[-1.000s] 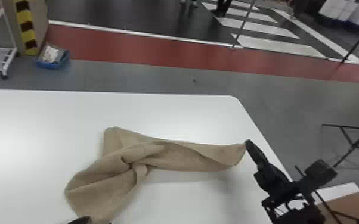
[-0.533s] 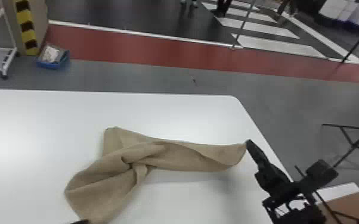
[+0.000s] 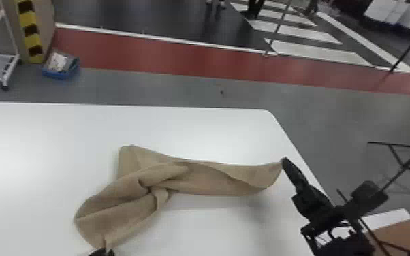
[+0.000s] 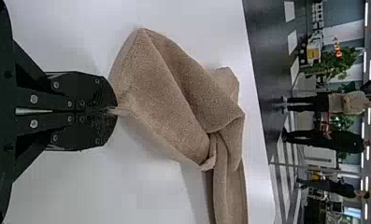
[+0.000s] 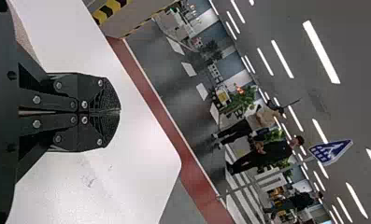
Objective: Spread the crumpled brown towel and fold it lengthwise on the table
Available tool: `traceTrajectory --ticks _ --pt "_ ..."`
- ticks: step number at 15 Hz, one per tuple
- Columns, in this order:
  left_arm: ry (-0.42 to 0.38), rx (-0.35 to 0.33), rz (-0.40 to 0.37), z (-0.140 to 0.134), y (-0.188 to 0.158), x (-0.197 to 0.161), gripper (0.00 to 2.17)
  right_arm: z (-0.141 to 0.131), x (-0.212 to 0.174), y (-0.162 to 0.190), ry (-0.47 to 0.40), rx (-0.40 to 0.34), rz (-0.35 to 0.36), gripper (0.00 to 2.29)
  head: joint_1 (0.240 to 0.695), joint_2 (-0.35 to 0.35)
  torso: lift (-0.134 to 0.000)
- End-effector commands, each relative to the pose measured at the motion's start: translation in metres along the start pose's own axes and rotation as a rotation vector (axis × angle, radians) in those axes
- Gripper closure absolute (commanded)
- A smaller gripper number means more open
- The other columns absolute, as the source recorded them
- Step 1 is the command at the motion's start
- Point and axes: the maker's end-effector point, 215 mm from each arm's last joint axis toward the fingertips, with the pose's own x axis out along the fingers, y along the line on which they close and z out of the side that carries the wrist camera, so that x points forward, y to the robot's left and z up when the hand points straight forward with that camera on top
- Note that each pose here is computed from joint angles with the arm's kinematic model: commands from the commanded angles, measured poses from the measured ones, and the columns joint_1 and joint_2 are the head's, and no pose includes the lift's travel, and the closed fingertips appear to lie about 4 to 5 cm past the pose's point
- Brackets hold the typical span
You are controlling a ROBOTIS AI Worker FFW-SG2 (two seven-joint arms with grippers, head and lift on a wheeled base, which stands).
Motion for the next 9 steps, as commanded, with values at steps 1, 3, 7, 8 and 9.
traceTrajectory --ticks 1,3,7,8,9 --pt "-0.038 -0.003 0.01 0.018 0.006 -0.003 1.44 0.01 -0.001 0.006 -0.005 -0.012 0.011 1.45 0.695 -0.35 -0.125" --pt "-0.089 -0.007 0.061 0.046 0.024 -0.008 1.44 0.018 0.002 0.014 0.021 -0.032 0.061 1.45 0.695 -0.35 -0.125" --pt "-0.262 -0.021 0.192 0.128 0.081 -0.036 1.44 0.032 0.009 0.022 0.146 -0.087 0.166 1.45 0.695 -0.35 -0.125" --pt "-0.302 -0.027 0.205 0.147 0.089 -0.044 1.44 0.041 0.011 0.026 0.159 -0.091 0.189 1.45 0.695 -0.35 -0.125" --pt "-0.342 -0.034 0.226 0.166 0.1 -0.053 1.44 0.054 0.015 0.026 0.166 -0.098 0.192 1.45 0.695 -0.35 -0.125"
